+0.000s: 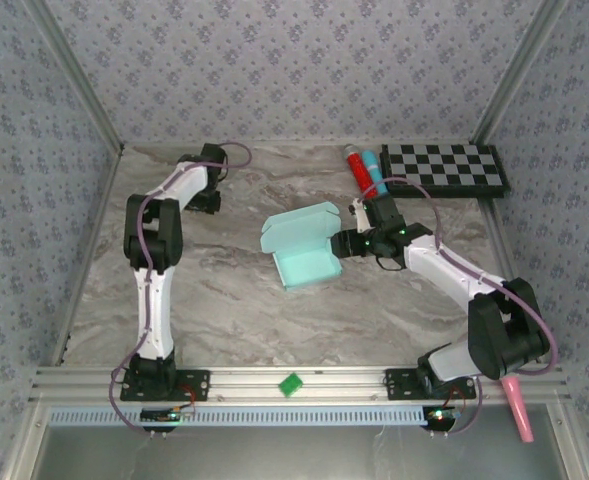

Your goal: Fold the paper box

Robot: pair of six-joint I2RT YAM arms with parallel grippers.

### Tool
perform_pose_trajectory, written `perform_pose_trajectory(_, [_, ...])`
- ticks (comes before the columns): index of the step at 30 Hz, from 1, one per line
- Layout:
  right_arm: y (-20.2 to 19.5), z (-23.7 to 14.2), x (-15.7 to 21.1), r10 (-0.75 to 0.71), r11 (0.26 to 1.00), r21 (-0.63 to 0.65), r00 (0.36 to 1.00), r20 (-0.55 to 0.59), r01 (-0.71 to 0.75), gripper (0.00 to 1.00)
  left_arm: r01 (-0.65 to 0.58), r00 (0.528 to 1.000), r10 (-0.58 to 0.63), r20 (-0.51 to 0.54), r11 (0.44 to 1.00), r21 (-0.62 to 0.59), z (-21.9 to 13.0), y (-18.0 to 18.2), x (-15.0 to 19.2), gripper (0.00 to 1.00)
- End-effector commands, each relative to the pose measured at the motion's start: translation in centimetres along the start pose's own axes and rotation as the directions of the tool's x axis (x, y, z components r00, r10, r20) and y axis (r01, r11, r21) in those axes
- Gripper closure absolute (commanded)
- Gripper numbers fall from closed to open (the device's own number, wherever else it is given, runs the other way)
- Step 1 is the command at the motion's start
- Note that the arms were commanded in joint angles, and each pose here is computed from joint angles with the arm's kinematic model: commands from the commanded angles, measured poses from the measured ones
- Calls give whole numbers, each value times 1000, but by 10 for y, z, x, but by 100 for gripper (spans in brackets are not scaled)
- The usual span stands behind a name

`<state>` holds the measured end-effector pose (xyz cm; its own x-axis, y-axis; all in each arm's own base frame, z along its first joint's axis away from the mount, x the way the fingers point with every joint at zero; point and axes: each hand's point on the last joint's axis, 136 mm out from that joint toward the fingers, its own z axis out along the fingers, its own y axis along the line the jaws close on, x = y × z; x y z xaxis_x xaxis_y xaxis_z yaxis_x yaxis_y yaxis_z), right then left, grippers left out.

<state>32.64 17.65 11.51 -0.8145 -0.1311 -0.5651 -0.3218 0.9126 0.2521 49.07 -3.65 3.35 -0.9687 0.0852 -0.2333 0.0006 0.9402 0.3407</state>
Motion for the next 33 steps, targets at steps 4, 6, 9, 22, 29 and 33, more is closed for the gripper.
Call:
perform_pose_trajectory(4, [7, -1, 1, 2, 1000, -23, 1000, 6, -2, 24, -19, 999, 18, -26, 999, -31, 5, 4, 3, 69])
perform_pose_trajectory(6, [8, 0, 2, 2, 1000, -25, 1000, 0, -2, 24, -14, 999, 13, -30, 999, -31, 6, 5, 4, 71])
perform_pose_trajectory(9, [8, 2, 4, 3, 1000, -22, 1000, -6, -4, 24, -17, 999, 15, -34, 999, -33, 7, 6, 5, 75])
perform_pose_trajectory(22, [11, 3, 5, -4, 1000, -30, 1000, -11, 4, 24, -22, 999, 21, -32, 998, -52, 7, 13, 4, 82])
perform_pose_trajectory(29, [14, 4, 6, -8, 999, -35, 1000, -17, 8, 24, -20, 1000, 19, -15, 998, -60, 3, 16, 2, 91])
perform_pose_trajectory(33, [16, 4, 7, -12, 999, -37, 1000, -19, 11, 24, -18, 1000, 18, 0, 997, -70, -1, 19, 1, 91])
